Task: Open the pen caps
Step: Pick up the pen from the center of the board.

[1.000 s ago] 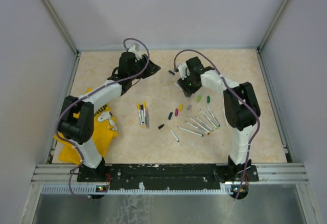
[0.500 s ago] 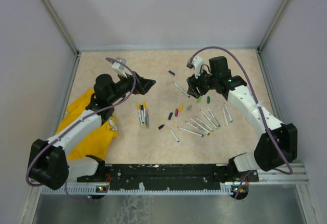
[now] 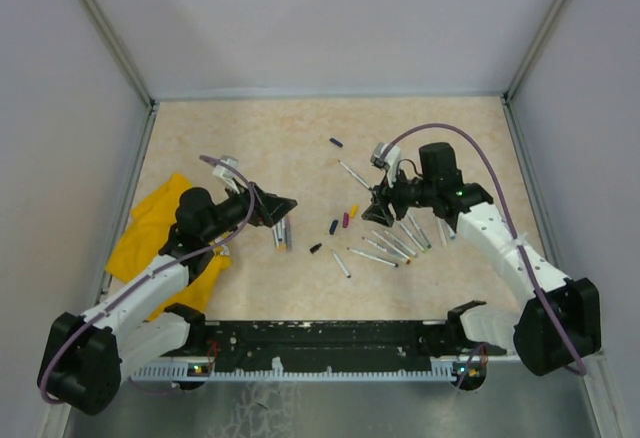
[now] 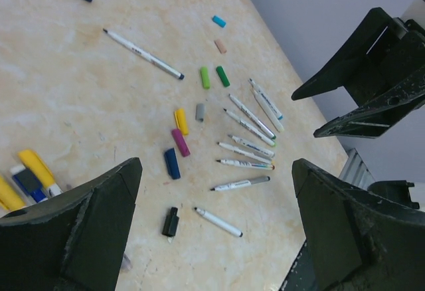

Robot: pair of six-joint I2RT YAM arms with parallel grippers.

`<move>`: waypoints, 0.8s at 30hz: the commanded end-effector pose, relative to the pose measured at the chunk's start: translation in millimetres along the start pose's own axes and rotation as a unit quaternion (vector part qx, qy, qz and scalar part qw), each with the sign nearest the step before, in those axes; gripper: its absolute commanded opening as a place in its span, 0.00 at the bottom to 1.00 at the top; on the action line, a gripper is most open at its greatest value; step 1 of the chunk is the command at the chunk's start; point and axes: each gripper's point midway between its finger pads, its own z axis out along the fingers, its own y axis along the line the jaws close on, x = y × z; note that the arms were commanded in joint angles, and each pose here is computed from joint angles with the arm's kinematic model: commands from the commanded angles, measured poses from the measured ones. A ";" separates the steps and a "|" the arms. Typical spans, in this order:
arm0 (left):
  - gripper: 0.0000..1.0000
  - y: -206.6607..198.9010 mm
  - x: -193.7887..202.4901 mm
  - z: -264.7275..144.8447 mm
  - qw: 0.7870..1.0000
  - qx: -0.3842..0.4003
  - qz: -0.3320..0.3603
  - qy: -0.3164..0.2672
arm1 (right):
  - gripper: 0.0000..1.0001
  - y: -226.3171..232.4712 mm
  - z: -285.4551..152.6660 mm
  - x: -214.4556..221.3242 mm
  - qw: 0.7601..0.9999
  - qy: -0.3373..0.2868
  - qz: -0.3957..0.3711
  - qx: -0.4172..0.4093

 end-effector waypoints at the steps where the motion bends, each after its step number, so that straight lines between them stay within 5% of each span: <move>1: 0.99 -13.8 8.1 -6.7 0.998 0.041 -0.036 0.003 | 0.54 8.6 -7.3 -28.8 0.997 -0.062 -0.053 -0.017; 8: 0.96 -13.4 34.0 -7.5 0.995 0.029 -0.051 0.079 | 0.54 17.0 -10.1 -24.0 0.994 -0.077 -0.077 -0.027; 24: 0.96 -6.8 76.8 -27.2 0.993 -0.076 0.029 0.087 | 0.54 9.3 -8.2 -13.7 0.995 -0.068 -0.078 -0.013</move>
